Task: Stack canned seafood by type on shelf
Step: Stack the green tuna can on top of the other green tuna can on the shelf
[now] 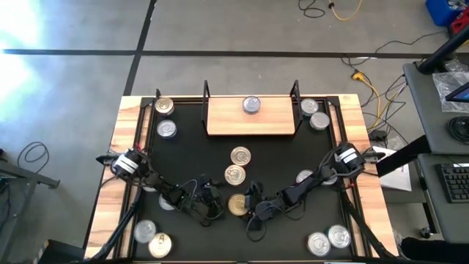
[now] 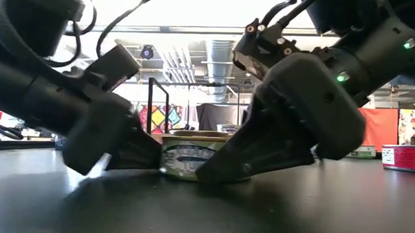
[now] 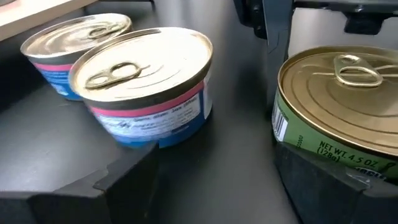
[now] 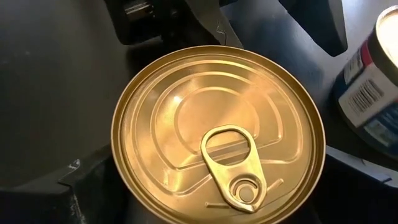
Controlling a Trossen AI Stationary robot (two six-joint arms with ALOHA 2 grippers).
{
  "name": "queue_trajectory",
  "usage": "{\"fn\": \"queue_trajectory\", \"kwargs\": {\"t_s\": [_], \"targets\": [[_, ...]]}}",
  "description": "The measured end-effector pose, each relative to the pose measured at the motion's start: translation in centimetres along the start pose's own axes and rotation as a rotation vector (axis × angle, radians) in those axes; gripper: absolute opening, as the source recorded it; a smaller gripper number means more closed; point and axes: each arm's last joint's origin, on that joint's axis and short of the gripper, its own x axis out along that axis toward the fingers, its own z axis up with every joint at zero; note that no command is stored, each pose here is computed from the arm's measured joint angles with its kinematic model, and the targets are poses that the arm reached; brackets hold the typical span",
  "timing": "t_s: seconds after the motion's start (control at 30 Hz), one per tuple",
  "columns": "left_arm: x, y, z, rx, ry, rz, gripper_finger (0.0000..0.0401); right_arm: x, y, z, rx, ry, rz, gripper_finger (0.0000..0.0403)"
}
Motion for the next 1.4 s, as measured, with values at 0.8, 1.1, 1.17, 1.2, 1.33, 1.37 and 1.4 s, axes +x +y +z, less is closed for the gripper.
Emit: {"fn": "queue_trajectory", "kwargs": {"t_s": [0.8,1.1,1.17,1.2,1.33,1.37,1.4], "targets": [[-12.0,-0.8,3.1,0.028,-0.331,-0.117,0.0309,-1.8,0.3,3.9,-0.093,0.178,0.047,0.0369],[-10.2,-3.9,1.2,0.143,-0.311,-0.112,0.0309,-6.3,-0.5,9.1,-0.099,0.234,0.064,0.0369],[-10.1,-4.1,1.1,0.133,-0.314,-0.165,0.0309,-7.2,-1.2,9.9,-0.097,0.211,0.033,0.0369],[-10.2,-4.1,1.1,0.121,-0.319,-0.209,0.0309,-7.9,-1.6,10.5,-0.096,0.185,0.016,0.0369],[-10.5,-3.9,1.1,0.1,-0.333,-0.347,0.0309,-9.7,-3.9,12.1,-0.101,0.12,-0.048,0.0369],[-10.5,-3.8,1.1,0.098,-0.334,-0.358,0.0309,-9.9,-4.7,12.2,-0.101,0.118,-0.062,0.0369],[-10.5,-3.7,1.2,0.099,-0.334,-0.368,0.0309,-10.0,-5.6,12.3,-0.098,0.12,-0.079,0.0369]]}}
